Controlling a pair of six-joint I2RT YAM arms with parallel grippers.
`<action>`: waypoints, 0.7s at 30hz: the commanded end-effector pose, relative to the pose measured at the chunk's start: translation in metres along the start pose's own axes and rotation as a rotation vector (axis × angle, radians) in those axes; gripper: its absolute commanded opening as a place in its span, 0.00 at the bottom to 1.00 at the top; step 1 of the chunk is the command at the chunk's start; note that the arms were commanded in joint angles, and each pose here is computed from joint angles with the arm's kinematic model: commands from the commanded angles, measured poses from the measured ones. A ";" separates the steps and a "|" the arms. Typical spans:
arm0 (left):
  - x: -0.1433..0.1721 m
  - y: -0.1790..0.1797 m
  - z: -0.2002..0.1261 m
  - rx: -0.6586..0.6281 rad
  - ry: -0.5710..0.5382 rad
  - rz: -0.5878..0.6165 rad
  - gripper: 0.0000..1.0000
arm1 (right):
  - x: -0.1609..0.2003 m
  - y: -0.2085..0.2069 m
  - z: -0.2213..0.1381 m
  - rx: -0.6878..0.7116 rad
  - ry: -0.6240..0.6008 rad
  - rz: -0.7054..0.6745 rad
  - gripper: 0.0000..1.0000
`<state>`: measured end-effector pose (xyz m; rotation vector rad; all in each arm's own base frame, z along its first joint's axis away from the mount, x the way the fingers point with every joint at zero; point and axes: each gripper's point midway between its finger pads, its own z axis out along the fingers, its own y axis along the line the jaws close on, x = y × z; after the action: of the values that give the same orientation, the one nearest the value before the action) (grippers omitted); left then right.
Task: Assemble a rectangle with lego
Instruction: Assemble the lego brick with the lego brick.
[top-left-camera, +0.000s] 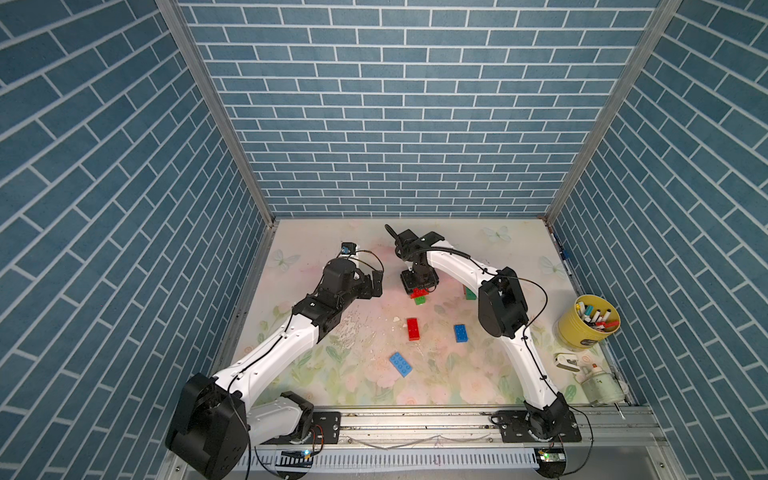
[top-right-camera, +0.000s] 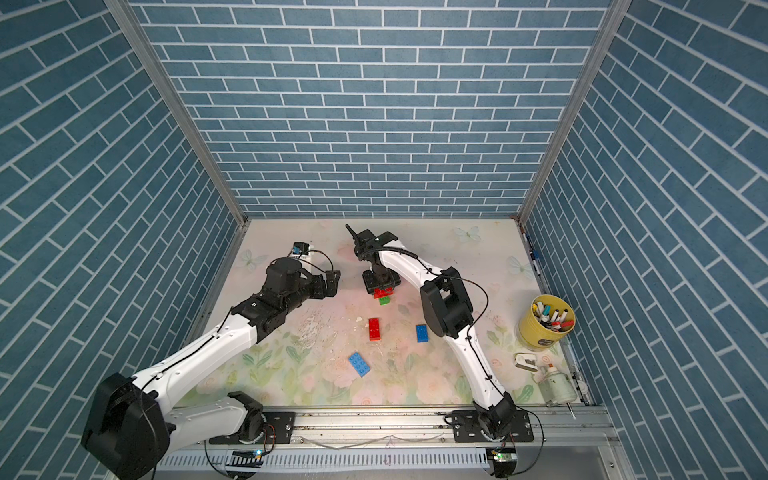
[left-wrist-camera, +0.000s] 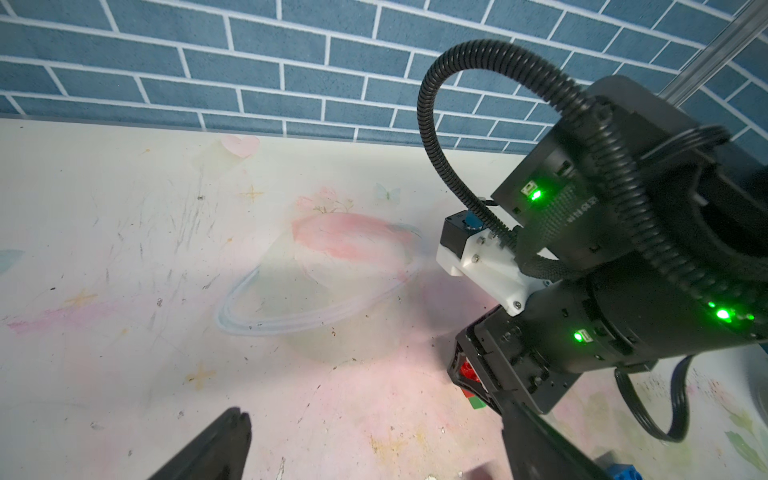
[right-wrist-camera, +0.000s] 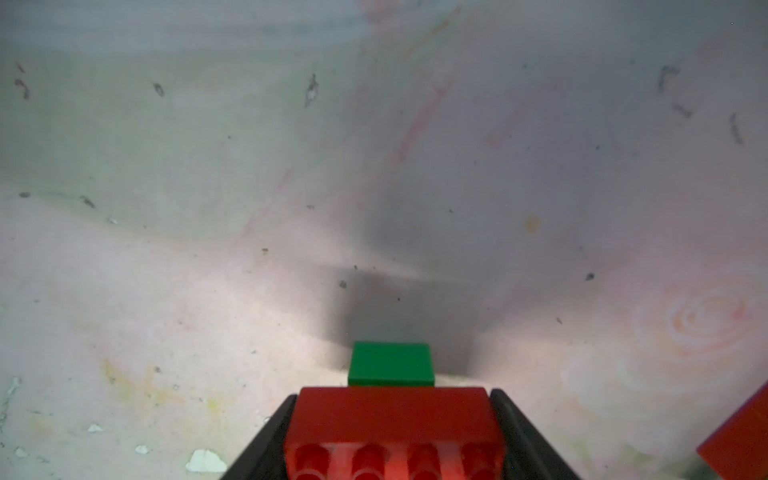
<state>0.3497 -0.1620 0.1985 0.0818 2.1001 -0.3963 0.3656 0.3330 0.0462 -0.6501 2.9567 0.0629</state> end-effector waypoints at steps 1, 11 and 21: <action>-0.003 0.001 -0.001 -0.003 -0.005 0.002 1.00 | 0.018 -0.006 0.020 0.062 0.079 0.007 0.39; -0.003 0.002 -0.002 -0.007 -0.005 0.002 1.00 | 0.038 -0.018 0.046 0.132 0.130 0.012 0.38; -0.002 0.002 -0.001 -0.009 -0.001 0.002 1.00 | 0.058 -0.026 0.057 0.151 0.115 0.094 0.36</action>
<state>0.3497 -0.1619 0.1984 0.0816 2.1004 -0.3958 0.3630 0.3249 0.0415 -0.5547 2.8922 0.0308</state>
